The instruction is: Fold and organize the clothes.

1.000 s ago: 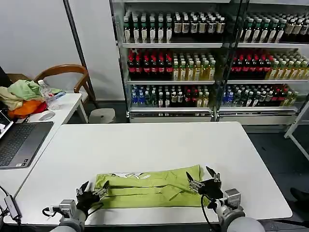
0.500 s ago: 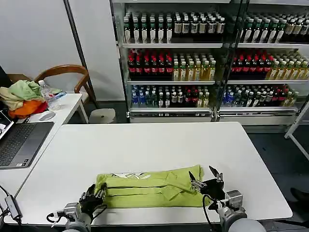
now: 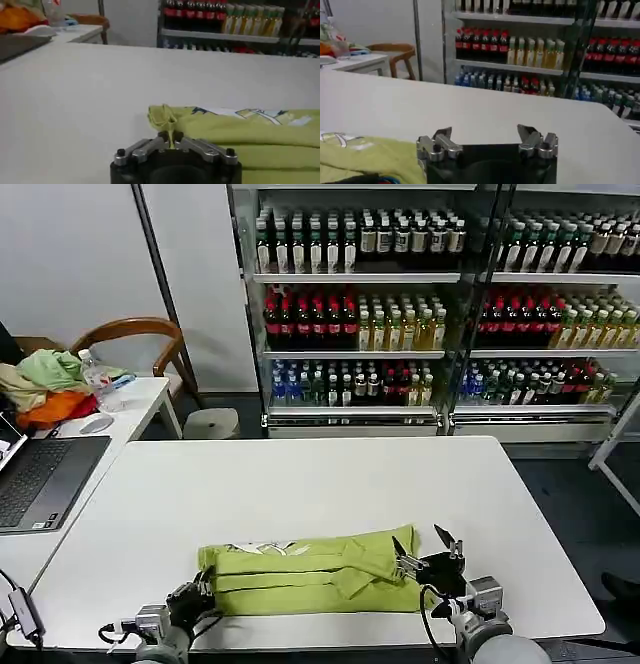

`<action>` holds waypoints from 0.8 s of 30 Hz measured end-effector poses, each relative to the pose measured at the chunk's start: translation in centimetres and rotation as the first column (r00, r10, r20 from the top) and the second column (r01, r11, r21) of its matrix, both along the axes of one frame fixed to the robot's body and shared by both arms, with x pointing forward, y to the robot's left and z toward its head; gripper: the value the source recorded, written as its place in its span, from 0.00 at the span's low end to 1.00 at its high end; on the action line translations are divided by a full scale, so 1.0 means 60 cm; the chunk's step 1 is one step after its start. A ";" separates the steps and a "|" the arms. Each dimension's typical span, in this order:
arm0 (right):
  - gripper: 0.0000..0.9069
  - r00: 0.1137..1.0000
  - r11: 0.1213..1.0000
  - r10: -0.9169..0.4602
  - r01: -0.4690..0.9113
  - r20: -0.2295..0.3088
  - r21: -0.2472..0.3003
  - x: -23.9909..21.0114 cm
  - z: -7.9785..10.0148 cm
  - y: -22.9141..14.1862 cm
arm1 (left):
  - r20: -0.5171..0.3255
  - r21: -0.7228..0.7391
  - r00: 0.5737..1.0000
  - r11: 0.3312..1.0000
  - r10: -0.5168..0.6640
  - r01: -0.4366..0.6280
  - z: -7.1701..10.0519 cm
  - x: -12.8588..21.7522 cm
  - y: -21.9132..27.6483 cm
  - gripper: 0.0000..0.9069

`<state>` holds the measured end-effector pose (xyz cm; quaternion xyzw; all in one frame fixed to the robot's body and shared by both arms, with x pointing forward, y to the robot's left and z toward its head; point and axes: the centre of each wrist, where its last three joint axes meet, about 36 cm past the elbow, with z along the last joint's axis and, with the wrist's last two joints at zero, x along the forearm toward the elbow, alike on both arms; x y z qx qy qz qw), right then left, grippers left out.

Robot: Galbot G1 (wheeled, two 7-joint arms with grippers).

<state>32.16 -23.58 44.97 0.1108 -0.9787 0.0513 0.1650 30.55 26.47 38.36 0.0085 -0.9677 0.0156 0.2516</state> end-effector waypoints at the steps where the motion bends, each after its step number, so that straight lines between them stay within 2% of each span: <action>1: 1.00 1.000 1.000 -0.001 0.001 0.000 -0.001 0.000 -0.001 0.000 | 0.003 0.010 1.000 1.000 -0.002 0.002 0.003 0.001 0.005 0.04; 7: 1.00 1.000 1.000 -0.004 0.004 0.003 -0.007 0.005 -0.003 -0.002 | 0.003 0.079 1.000 0.997 0.018 -0.019 0.017 0.006 0.052 0.04; 12: 1.00 1.000 1.000 -0.004 0.004 0.009 -0.009 0.008 -0.003 -0.002 | 0.020 0.179 0.998 0.982 0.064 -0.067 0.039 0.016 0.112 0.04; 18: 1.00 1.000 1.000 -0.005 0.005 0.011 -0.012 0.008 -0.004 -0.002 | 0.073 0.270 0.992 0.955 0.106 -0.122 0.084 0.030 0.170 0.04; 24: 1.00 1.000 1.000 -0.012 0.012 0.012 -0.019 0.006 -0.004 -0.006 | 0.135 0.273 0.986 0.953 0.093 -0.128 0.121 0.037 0.170 0.04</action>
